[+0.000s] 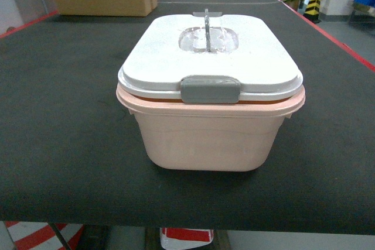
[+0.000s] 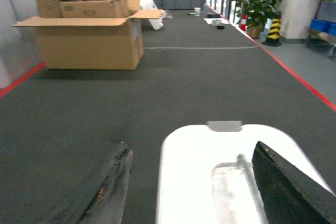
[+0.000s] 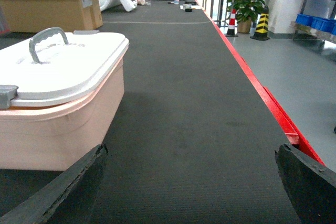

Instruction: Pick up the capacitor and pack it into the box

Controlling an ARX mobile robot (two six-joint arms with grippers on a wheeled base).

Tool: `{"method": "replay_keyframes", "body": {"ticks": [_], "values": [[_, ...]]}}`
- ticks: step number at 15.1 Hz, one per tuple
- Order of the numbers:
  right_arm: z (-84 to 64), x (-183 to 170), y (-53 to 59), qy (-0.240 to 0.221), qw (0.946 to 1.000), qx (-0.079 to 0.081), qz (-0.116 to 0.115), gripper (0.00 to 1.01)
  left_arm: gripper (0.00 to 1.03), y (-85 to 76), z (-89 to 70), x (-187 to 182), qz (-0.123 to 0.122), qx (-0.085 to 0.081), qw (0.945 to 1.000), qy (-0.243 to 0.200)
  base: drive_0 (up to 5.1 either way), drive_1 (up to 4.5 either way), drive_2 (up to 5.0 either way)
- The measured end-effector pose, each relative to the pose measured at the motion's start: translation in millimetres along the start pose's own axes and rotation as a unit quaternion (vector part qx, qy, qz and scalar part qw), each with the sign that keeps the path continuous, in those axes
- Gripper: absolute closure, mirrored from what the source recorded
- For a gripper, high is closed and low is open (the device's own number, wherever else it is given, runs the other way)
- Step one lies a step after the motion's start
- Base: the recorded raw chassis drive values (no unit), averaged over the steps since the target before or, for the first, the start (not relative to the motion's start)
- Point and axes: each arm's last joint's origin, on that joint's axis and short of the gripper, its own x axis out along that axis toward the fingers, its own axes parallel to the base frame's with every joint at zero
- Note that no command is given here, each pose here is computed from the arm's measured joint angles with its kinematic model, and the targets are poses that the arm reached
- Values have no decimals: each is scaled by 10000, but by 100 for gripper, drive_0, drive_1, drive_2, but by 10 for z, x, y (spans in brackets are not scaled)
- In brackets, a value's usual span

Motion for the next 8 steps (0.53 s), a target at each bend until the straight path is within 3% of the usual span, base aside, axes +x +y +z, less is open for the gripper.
{"method": "replay_keyframes", "body": {"ticks": [2, 5, 8], "values": [[0, 0, 0, -2, 10000, -2, 4, 3, 61, 591, -221, -378, 266, -82, 9994, -190, 0, 0, 0], [0, 0, 0, 0, 10000, -2, 4, 3, 100, 971, -771, -825, 66, 71, 9998, 192, 0, 0, 0], [1, 0, 0, -4, 10000, -2, 4, 3, 101, 1243, -948, -1142, 169, 28, 9998, 77, 0, 0, 0]]}}
